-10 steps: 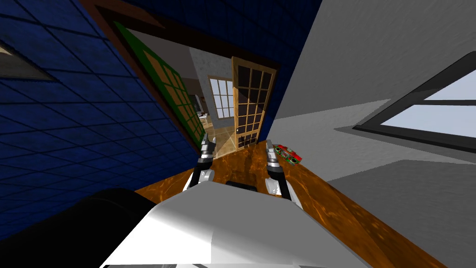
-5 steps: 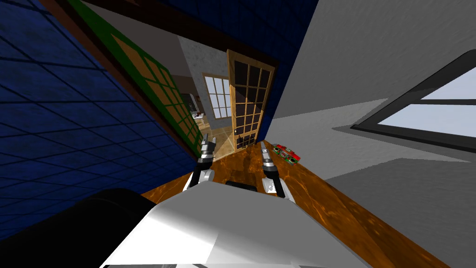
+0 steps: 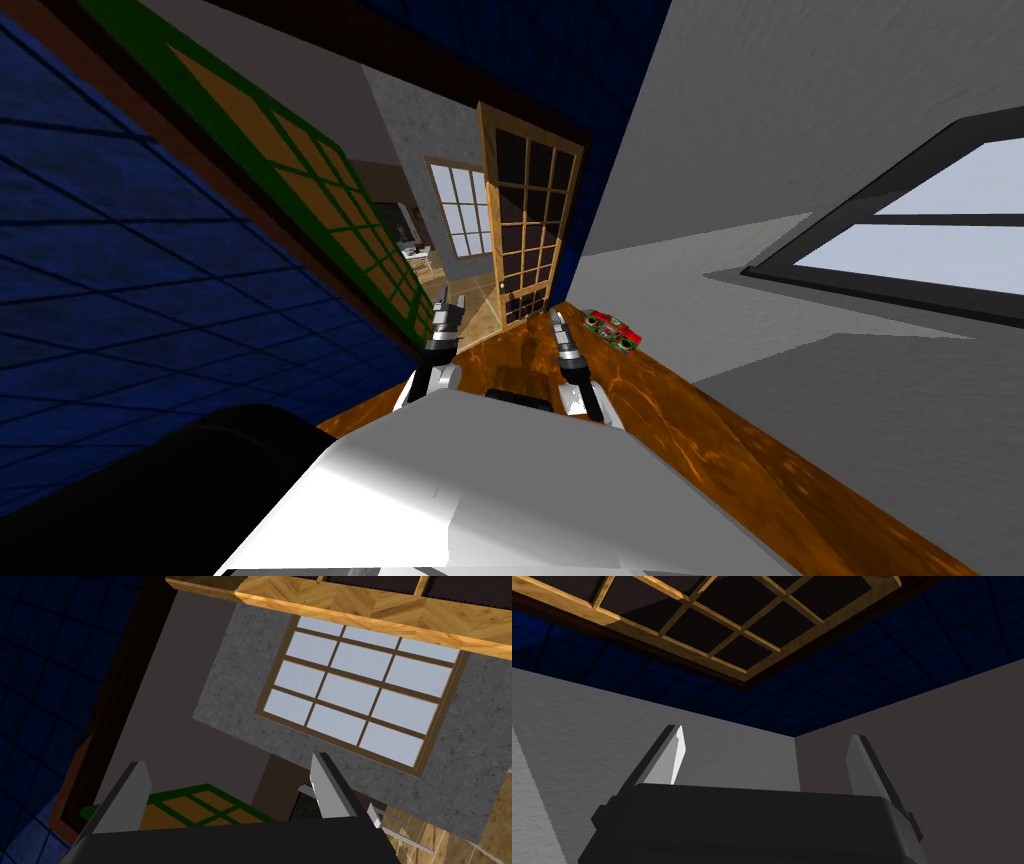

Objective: Push the door open

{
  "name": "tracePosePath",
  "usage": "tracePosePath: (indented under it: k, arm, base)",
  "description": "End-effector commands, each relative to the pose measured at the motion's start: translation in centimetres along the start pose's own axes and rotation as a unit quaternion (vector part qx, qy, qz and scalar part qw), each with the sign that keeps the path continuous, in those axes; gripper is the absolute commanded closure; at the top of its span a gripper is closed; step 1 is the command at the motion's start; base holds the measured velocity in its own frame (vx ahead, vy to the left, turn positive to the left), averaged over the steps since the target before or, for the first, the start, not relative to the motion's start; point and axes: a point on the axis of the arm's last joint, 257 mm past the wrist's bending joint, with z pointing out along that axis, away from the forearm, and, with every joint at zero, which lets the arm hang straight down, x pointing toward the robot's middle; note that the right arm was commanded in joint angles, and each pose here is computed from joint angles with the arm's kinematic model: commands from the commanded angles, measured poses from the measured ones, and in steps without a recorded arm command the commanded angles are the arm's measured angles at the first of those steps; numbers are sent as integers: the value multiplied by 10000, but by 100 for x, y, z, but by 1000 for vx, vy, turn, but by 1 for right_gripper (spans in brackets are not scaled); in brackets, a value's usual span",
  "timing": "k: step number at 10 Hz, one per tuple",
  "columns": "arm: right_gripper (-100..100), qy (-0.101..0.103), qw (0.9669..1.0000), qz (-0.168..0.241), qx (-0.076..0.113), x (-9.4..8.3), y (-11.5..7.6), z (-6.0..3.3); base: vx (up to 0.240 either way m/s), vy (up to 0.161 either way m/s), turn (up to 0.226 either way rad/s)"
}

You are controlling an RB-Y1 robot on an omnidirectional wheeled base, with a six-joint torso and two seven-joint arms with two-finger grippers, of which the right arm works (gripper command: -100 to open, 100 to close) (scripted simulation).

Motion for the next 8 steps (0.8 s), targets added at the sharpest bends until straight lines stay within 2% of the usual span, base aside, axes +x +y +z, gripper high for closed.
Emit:
tracePosePath:
  k: [1,4,5,8]
  arm:
    - [-100,127,9998,-118,-5,143,-41,-15]
    - [-100,347,9989,-312,-25,363,-91,-47]
    - [-100,496,9978,-442,-46,509,-121,-74]
    - [-100,723,9953,-638,-90,735,-161,-121]
  base:
    - [128,36,-89]
    - [93,31,-82]
    - [124,49,-164]
    - [113,35,-79]
